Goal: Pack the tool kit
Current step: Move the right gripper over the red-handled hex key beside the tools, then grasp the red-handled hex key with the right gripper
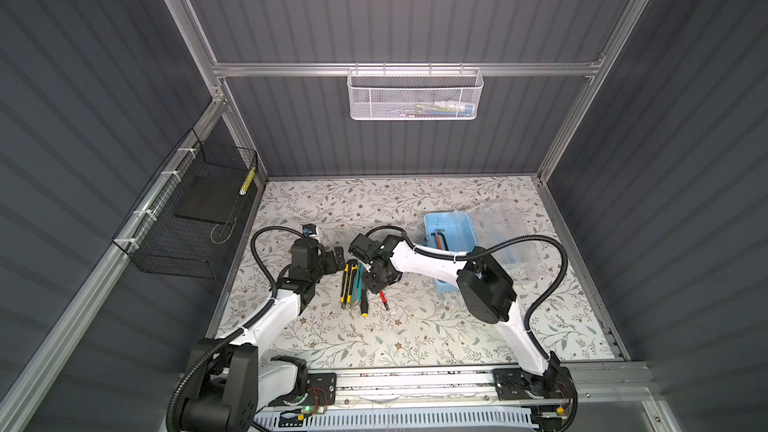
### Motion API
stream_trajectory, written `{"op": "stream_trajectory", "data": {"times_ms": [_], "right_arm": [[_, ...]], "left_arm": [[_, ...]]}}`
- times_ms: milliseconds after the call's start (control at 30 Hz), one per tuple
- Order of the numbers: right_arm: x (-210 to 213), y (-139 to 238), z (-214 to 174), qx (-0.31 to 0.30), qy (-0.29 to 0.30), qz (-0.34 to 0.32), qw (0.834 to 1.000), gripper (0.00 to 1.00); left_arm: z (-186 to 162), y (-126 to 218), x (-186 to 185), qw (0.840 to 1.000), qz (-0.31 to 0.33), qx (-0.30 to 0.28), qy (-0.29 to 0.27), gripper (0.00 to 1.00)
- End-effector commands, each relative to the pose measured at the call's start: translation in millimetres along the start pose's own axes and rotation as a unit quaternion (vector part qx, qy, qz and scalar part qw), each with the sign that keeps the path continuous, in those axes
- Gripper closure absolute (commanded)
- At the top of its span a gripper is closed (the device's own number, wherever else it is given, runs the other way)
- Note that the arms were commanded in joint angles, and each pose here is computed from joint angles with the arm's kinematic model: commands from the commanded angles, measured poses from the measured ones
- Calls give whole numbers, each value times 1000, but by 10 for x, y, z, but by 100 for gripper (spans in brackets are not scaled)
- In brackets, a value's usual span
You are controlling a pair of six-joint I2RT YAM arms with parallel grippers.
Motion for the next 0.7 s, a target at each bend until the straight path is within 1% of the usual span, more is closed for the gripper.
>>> {"op": "stream_trajectory", "data": {"times_ms": [0, 133, 200, 367, 433, 500, 633, 667], "right_arm": [[-8, -102, -21, 17, -6, -3, 1000, 60], [2, -160, -19, 29, -8, -3, 1000, 64], [0, -172, -25, 32, -9, -3, 999, 68], [-3, -151, -16, 27, -13, -5, 1000, 75], [-8, -158, -21, 28, -15, -6, 999, 79], [17, -144, -7, 27, -13, 1, 1000, 81], [-43, -100, -11, 20, -21, -12, 1000, 84], [-56, -99, -16, 20, -25, -13, 999, 86]], "left_arm": [[-7, 3, 24, 1000, 5, 2, 2, 0], [2, 2, 20, 1000, 5, 2, 2, 0], [2, 1, 22, 1000, 6, 2, 2, 0], [-3, 2, 22, 1000, 5, 3, 2, 0], [-3, 5, 21, 1000, 4, 2, 2, 0], [-3, 4, 23, 1000, 5, 2, 2, 0], [1, 1, 17, 1000, 3, 3, 2, 0], [0, 6, 16, 1000, 3, 2, 1, 0]]}}
Point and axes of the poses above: each gripper's point midway between its finger pads, its own y axis back along the fingers, its own x axis along the line the jaws close on, z = x × y, the point moved 6 cm from there along y, back along the fingers, and after that the axes turned 4 degrees about y, right-handed, at the moved point
